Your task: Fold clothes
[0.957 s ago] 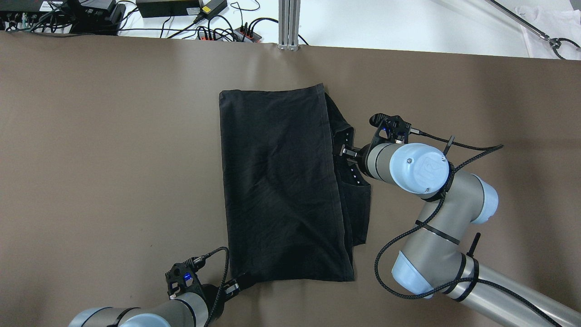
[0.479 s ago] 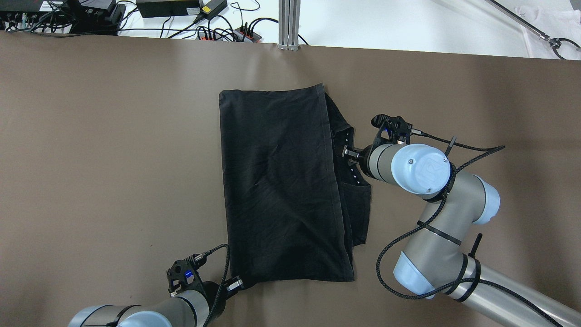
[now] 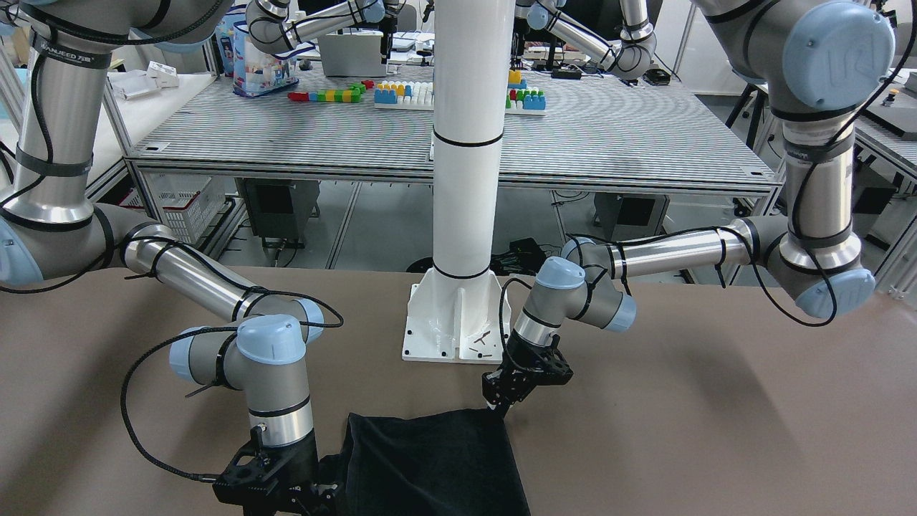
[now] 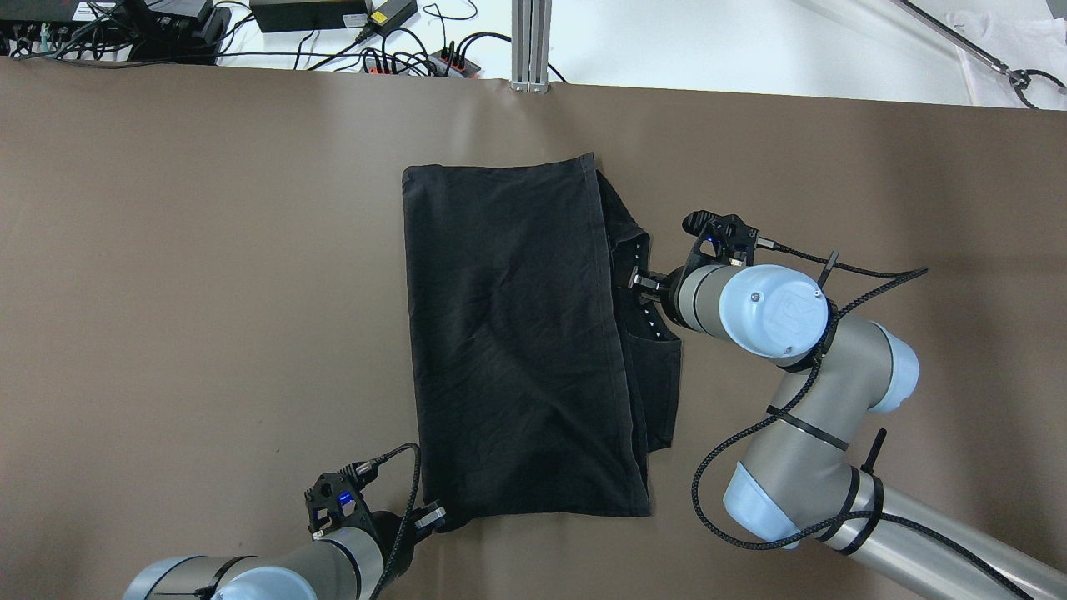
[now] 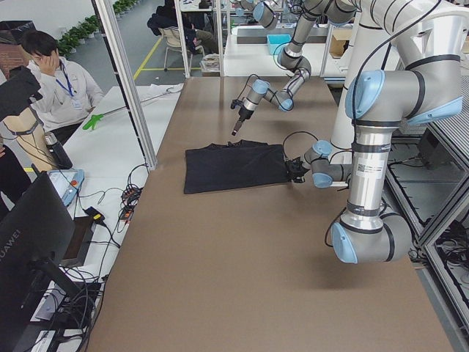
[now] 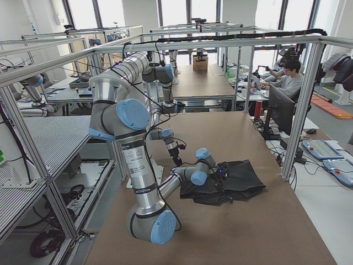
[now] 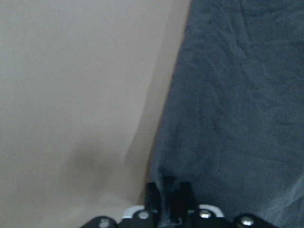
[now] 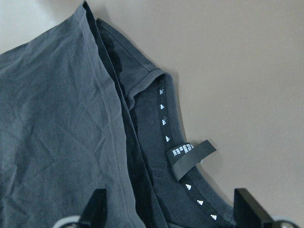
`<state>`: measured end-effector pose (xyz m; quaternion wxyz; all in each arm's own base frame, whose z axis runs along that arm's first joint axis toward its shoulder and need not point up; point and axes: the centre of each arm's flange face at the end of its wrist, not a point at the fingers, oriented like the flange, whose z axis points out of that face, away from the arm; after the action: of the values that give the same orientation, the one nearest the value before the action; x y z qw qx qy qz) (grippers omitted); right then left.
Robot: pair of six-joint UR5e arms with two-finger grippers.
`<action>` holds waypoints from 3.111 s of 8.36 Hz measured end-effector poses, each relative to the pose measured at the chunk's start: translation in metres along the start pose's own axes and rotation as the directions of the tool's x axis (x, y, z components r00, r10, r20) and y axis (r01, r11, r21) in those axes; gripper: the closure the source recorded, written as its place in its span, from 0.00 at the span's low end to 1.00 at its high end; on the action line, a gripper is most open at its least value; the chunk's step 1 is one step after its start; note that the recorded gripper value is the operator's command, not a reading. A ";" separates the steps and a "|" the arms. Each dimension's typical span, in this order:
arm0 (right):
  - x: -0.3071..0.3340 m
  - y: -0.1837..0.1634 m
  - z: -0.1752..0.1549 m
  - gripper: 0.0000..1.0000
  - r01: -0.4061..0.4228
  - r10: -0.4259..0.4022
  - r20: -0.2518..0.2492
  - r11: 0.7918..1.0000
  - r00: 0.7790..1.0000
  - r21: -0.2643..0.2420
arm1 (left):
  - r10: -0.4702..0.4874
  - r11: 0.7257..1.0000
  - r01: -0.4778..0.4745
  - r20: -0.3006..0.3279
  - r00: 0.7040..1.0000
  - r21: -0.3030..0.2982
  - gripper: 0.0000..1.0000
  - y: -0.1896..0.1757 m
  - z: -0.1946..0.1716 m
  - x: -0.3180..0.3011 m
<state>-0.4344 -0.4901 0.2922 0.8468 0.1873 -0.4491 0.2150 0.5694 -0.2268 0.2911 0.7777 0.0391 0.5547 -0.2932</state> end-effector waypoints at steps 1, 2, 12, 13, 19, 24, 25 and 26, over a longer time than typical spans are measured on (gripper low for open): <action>0.000 0.000 0.000 0.06 0.000 0.000 0.001 1.000 1.000 0.000 | 0.000 1.000 0.000 -0.002 1.000 0.002 1.00 -0.001 0.000 0.001; 0.000 0.000 0.000 0.06 -0.001 0.001 0.002 1.000 1.000 0.000 | 0.001 1.000 -0.001 -0.004 1.000 0.005 1.00 -0.004 -0.001 0.002; 0.010 0.155 -0.039 0.09 -0.163 0.161 -0.045 0.986 0.986 -0.027 | 0.052 0.999 -0.052 0.000 0.999 0.012 1.00 -0.033 -0.040 -0.024; 0.022 0.171 -0.035 0.09 -0.182 0.179 -0.078 0.983 0.981 -0.028 | 0.052 0.999 -0.052 0.001 0.999 0.014 1.00 -0.033 -0.039 -0.024; 0.012 0.220 -0.017 0.12 -0.260 0.258 -0.093 0.965 0.962 -0.012 | 0.054 0.998 -0.054 0.002 0.999 0.013 1.00 -0.031 -0.039 -0.025; -0.001 0.222 -0.025 0.11 -0.291 0.289 -0.068 0.956 0.955 -0.023 | 0.056 0.998 -0.056 0.005 0.998 0.011 1.00 -0.029 -0.037 -0.025; -0.005 0.220 -0.030 0.11 -0.293 0.291 -0.056 0.956 0.955 -0.028 | 0.057 0.998 -0.057 0.008 0.998 0.012 1.00 -0.028 -0.034 -0.025; -0.007 0.219 -0.034 0.11 -0.295 0.293 -0.049 0.955 0.955 -0.032 | 0.058 0.998 -0.058 0.010 0.998 0.012 1.00 -0.028 -0.033 -0.026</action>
<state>-0.5317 -0.2907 0.2953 0.8184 0.0973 -0.4574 0.3340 0.5227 -0.2266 0.3087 0.7881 0.0586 0.5479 -0.2743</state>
